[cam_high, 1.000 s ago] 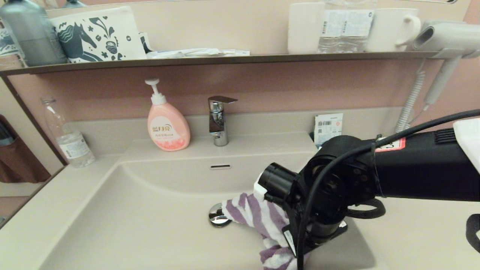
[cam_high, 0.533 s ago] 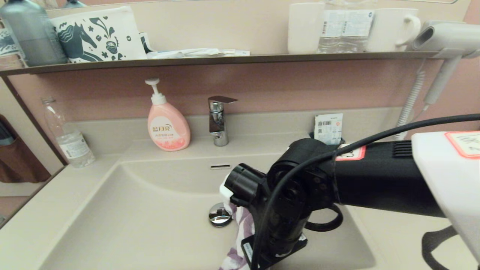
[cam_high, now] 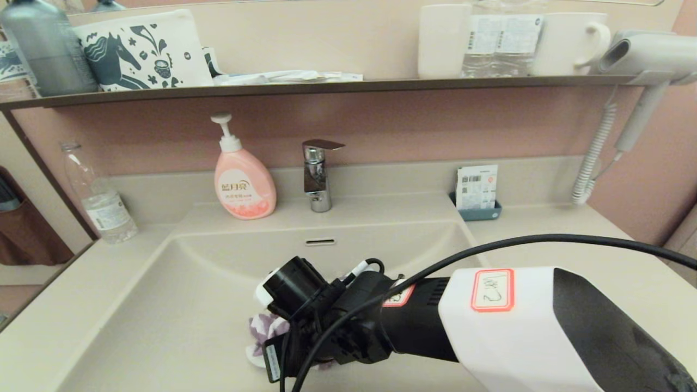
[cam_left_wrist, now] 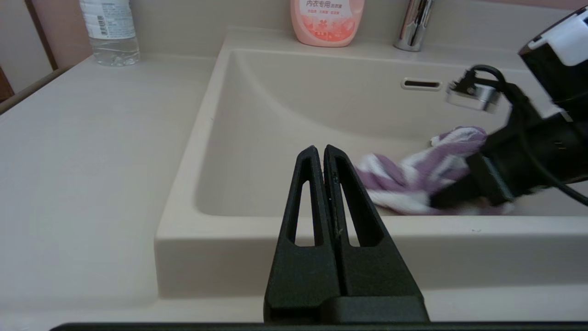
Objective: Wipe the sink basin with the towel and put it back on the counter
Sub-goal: Wipe the sink
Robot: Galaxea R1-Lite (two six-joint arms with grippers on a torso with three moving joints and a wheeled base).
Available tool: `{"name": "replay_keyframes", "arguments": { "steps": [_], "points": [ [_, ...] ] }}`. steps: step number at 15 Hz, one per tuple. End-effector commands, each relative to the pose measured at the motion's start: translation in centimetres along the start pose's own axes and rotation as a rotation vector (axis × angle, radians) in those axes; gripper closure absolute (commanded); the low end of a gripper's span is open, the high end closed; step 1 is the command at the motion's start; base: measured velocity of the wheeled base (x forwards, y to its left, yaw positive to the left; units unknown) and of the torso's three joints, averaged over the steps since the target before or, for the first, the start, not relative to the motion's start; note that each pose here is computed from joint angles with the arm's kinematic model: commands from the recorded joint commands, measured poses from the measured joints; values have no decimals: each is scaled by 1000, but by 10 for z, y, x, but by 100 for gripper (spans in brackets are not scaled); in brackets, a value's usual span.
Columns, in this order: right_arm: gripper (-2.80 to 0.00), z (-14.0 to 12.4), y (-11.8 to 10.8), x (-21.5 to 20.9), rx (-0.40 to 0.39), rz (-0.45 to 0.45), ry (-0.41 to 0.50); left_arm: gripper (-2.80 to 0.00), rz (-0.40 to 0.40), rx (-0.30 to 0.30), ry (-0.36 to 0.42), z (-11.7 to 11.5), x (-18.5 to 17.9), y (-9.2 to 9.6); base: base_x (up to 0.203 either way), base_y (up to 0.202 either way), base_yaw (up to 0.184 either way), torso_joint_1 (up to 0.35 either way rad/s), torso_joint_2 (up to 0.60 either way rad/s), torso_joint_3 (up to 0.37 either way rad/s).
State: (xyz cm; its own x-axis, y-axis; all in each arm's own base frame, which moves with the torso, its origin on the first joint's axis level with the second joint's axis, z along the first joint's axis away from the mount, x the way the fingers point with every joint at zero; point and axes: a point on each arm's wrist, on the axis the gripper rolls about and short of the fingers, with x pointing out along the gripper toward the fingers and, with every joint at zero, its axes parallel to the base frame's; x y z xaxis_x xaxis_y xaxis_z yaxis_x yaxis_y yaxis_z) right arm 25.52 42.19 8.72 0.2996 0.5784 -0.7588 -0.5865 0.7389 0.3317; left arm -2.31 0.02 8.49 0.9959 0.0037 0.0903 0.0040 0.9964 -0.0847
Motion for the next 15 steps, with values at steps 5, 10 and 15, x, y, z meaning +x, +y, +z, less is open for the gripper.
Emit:
{"name": "replay_keyframes", "arguments": {
  "steps": [5, 10, 15],
  "points": [
    [0, 26, 6, 17, -6, 157, -312, 0, 1, -1, 0, 0, 0, 0, 0, 0, 0, 0, 0, 0],
    [0, 42, -26, 16, 4, -14, -403, 0, 1, 0, 0, 0, 0, 0, 0, 0, 0, 0, 0, 0],
    [0, 53, -71, 19, -8, -254, -448, 0, 1, -1, 0, 0, 0, 0, 0, 0, 0, 0, 0, 0]
  ]
}}
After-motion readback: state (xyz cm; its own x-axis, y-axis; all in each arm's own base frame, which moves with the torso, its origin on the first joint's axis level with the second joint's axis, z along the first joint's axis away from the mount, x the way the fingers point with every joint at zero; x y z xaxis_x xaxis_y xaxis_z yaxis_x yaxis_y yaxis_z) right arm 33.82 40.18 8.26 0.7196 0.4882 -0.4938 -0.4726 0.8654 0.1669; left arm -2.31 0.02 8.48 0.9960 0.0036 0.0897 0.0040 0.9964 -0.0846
